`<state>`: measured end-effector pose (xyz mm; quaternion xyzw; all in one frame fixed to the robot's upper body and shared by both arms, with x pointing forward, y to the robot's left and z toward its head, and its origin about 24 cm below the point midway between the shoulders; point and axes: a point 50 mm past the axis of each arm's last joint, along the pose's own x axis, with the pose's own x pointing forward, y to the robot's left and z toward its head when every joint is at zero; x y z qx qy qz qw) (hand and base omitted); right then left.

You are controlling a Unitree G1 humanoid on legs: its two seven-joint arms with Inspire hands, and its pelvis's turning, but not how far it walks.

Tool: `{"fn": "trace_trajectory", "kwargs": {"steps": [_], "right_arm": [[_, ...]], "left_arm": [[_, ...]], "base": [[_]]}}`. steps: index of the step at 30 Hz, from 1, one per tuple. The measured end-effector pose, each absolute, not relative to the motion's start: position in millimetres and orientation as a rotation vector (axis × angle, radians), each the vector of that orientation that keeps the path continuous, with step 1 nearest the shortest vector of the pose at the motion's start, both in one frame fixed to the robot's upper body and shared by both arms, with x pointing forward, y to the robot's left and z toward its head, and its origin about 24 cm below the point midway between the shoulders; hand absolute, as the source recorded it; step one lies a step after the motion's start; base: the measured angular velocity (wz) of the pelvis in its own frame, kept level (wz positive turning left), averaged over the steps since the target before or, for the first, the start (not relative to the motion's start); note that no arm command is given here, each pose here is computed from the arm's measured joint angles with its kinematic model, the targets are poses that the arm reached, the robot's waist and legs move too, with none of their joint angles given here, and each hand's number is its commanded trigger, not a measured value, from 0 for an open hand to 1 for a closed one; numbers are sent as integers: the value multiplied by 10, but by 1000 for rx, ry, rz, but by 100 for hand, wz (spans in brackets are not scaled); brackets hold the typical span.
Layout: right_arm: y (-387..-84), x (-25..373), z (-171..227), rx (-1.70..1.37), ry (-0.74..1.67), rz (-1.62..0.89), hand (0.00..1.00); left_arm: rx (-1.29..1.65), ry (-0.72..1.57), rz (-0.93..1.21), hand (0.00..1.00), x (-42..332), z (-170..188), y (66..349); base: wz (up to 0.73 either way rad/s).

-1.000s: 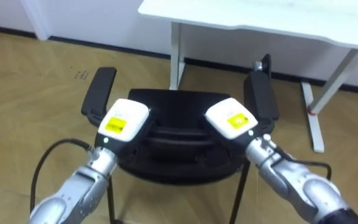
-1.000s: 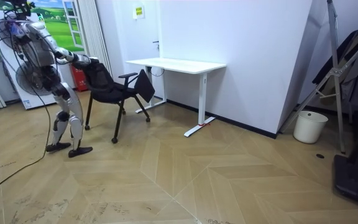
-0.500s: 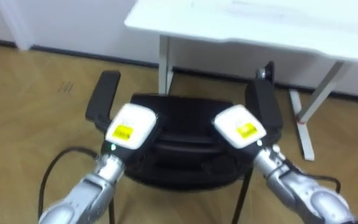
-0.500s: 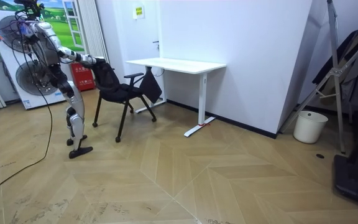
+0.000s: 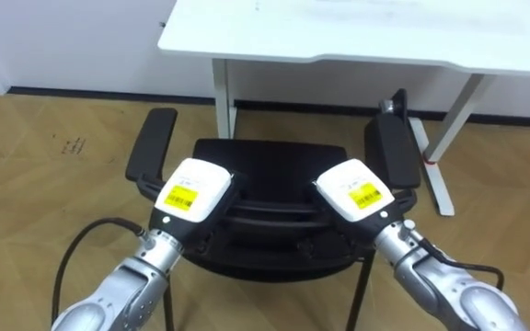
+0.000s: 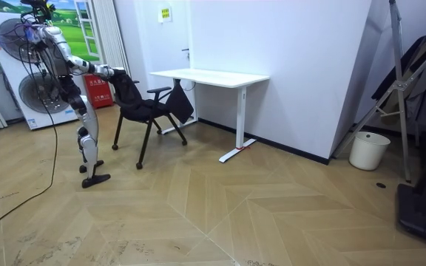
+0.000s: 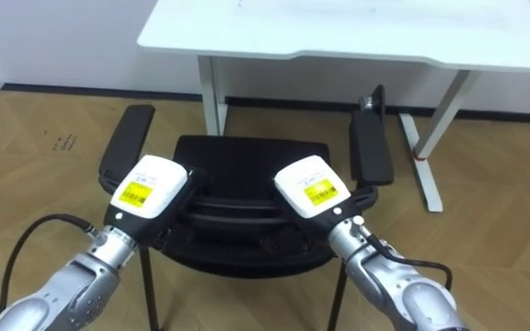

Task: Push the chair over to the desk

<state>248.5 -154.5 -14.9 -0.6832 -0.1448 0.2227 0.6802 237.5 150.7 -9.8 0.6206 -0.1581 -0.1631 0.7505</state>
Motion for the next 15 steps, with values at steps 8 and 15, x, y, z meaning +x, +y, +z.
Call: {"fn": "trace_trajectory", "kwargs": {"steps": [8, 15], "right_arm": [[-1534, 2494, -132, -1538, -322, 505, 100], [-1531, 2502, -122, -1545, -314, 512, 100]], "left_arm": [[1365, -337, -378, 100, 2383, -82, 1510], [1371, -330, -387, 100, 2389, -70, 1503]], "base": [[-1], [0]]}}
